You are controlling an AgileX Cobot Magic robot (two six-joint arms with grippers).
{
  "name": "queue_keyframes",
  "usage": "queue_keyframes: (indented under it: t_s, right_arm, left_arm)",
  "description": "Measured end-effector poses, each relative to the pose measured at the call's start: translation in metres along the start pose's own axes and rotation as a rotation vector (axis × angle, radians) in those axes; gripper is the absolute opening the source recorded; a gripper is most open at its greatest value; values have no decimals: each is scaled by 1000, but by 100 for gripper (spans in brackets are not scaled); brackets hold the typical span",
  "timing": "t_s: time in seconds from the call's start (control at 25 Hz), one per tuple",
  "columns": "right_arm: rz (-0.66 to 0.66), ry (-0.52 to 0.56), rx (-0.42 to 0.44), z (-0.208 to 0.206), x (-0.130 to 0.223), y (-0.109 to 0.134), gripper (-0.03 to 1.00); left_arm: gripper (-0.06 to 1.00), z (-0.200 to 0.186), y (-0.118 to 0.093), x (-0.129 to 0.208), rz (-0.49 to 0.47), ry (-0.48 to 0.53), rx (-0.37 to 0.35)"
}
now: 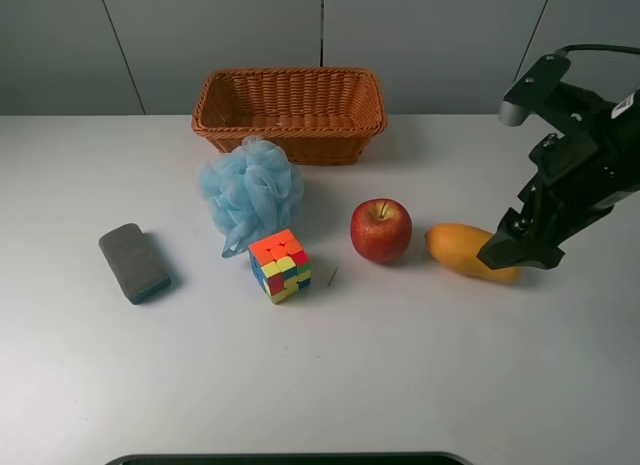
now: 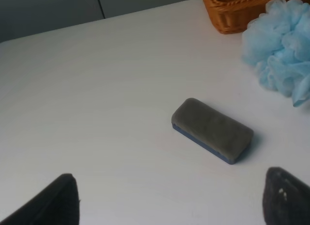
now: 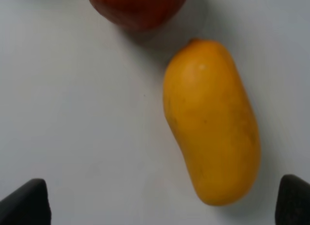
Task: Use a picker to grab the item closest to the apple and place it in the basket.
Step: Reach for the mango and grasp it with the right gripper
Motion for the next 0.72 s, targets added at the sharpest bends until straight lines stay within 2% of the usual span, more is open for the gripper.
queue_keyframes:
  t_s: [0.32,0.72]
  right_arm:
    - [-39,73,-41,41,-8,-22,70]
    - [-67,147,-64,85,-3,-35,70]
  left_arm:
    - [73,0,0,0,0,0,0]
    - [73,0,0,0,0,0,0]
Point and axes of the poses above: a point on each arm's last joint axis where the gripper is mounted, z pointing out along that axis toward the gripper, y along the wrist's bending axis when the last joint is at zero, x = y × z, the point moved 6 cm from there along z, pointing out along that axis toward the gripper, and after that the axes turned 9 degrees about -z, right-handed, at the moved point
